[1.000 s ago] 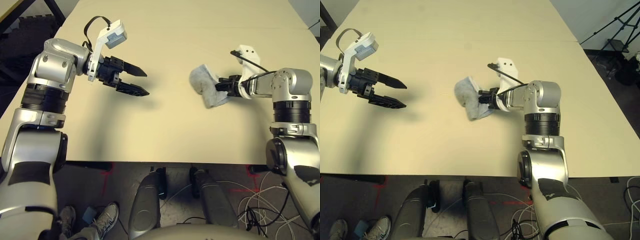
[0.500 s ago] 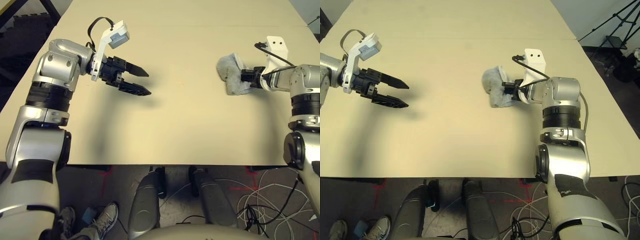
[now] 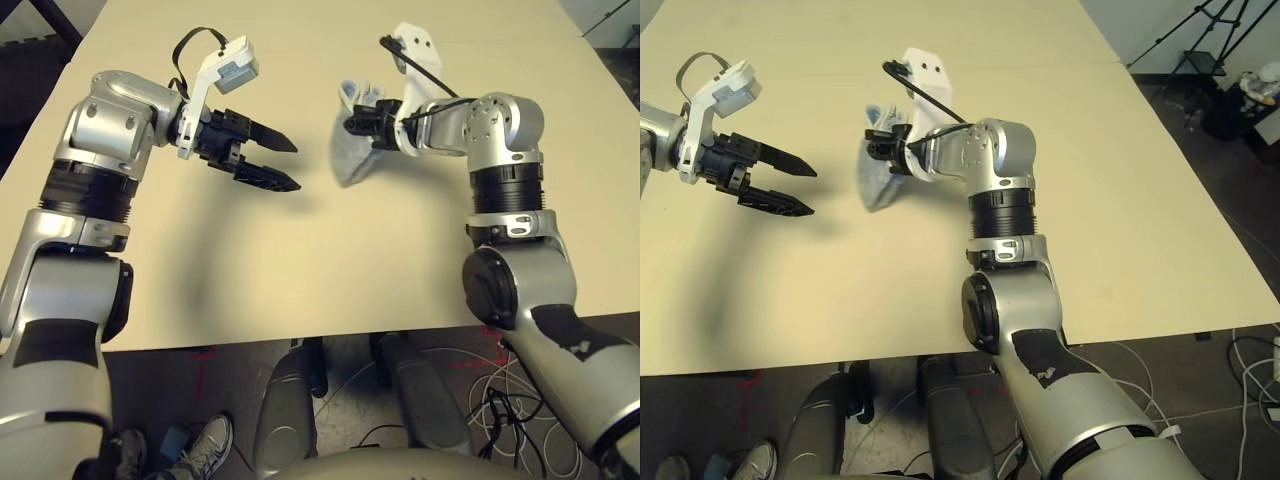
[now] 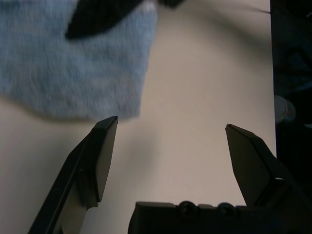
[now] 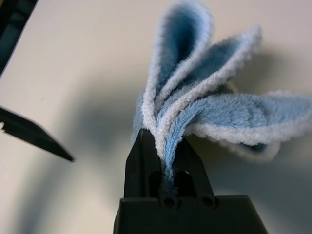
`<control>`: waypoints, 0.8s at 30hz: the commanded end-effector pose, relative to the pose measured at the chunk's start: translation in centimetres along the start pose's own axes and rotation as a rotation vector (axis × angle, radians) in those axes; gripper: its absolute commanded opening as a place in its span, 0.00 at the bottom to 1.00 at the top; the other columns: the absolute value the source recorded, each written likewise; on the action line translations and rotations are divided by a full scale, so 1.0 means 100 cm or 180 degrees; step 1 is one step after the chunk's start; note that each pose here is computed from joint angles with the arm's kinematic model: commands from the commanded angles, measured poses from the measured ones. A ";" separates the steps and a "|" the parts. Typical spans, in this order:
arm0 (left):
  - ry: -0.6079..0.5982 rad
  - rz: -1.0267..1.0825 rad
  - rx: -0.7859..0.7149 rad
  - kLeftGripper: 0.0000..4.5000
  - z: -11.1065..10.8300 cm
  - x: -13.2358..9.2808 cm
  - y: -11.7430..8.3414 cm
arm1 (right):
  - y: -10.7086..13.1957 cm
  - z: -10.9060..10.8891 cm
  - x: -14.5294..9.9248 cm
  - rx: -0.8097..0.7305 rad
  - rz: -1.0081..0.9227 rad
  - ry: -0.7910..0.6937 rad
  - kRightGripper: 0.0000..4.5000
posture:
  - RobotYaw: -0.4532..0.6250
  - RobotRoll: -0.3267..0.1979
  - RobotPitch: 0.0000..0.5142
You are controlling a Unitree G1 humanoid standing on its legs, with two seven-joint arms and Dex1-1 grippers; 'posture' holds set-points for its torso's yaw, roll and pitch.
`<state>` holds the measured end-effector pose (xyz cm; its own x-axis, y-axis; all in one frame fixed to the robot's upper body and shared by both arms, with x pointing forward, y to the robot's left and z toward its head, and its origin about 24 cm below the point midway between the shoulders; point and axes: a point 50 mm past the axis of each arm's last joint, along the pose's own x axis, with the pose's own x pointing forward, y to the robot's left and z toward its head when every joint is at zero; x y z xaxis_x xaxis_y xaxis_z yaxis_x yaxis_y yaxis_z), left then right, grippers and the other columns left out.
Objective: Wipe the water off the table with a rag.
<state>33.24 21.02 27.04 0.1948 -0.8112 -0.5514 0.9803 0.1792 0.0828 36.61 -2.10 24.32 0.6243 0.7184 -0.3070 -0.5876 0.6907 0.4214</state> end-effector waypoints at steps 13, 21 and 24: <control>0.0046 -0.0048 -0.0098 1.00 -0.007 0.001 -0.004 | -0.056 -0.036 0.012 0.0074 -0.0692 0.0217 0.00 | 0.36 0.62 0.54; 0.0020 -0.0096 -0.0099 1.00 -0.007 0.007 -0.002 | -0.083 -0.012 -0.019 0.0089 -0.1081 0.0072 0.00 | 0.33 0.62 0.55; 0.0014 -0.0089 -0.0099 1.00 -0.007 0.008 -0.001 | -0.090 -0.005 -0.033 0.0046 -0.1182 0.0068 0.00 | 0.33 0.62 0.55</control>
<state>33.28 20.64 26.19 0.1718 -0.8157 -0.5523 0.9833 0.1766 0.0450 39.69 -9.87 20.77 0.7745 0.4502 -0.4444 -0.3364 0.8880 0.3134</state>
